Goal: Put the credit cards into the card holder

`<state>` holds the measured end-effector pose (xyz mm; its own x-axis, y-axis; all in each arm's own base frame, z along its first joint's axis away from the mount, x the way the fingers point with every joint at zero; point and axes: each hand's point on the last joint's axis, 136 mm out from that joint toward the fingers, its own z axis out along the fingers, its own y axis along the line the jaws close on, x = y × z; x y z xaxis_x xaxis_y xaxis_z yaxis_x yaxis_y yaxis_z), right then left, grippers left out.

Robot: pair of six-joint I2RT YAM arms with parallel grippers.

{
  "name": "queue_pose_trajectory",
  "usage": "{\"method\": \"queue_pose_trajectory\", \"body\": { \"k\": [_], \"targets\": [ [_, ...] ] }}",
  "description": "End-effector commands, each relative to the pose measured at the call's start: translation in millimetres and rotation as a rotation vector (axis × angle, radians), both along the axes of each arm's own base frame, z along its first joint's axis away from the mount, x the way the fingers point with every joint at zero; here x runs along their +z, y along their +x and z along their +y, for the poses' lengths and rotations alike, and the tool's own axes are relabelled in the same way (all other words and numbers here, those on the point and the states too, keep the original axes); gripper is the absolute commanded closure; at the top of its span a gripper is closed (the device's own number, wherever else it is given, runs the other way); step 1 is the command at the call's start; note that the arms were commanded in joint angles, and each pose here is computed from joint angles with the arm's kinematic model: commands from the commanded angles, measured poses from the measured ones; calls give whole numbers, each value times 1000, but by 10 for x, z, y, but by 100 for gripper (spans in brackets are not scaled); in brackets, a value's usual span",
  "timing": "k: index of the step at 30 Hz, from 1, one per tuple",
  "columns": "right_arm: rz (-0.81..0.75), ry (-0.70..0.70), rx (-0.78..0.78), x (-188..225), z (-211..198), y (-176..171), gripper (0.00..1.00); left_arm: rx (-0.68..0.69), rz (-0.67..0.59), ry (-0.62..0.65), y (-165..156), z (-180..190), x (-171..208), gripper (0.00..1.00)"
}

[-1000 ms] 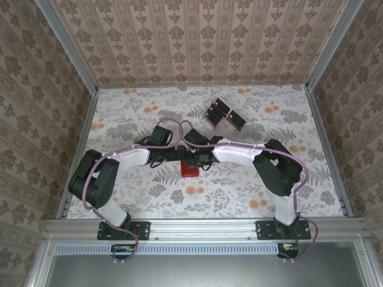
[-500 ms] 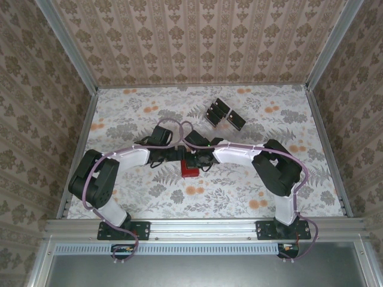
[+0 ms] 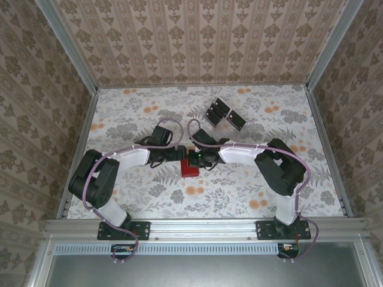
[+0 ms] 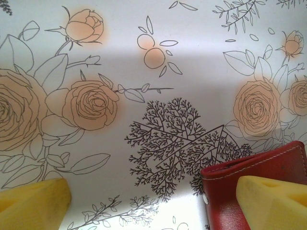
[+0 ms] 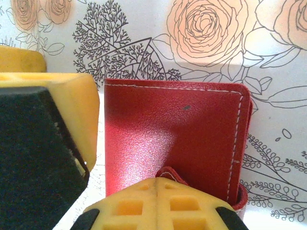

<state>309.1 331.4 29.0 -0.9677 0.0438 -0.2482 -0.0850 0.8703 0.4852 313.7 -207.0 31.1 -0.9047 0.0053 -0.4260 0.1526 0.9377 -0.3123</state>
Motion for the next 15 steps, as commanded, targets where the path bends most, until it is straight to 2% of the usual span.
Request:
{"method": "queue_pose_trajectory", "body": {
  "k": [1, 5, 9, 15],
  "targets": [
    [201, -266, -76, -816, -650, -395, 100, 1, 45, 4, -78, -5, -213, 0],
    [232, -311, -88, -935, -767, -452, 100, 4, 51, 1, -94, 1, -238, 0],
    [249, -300, -94, -990, -791, -467, 100, 5, 56, -1, -103, -7, -260, 0],
    [208, -227, -70, -776, -619, -344, 100, 9, 56, -3, -97, -7, -257, 1]
  ]
}}
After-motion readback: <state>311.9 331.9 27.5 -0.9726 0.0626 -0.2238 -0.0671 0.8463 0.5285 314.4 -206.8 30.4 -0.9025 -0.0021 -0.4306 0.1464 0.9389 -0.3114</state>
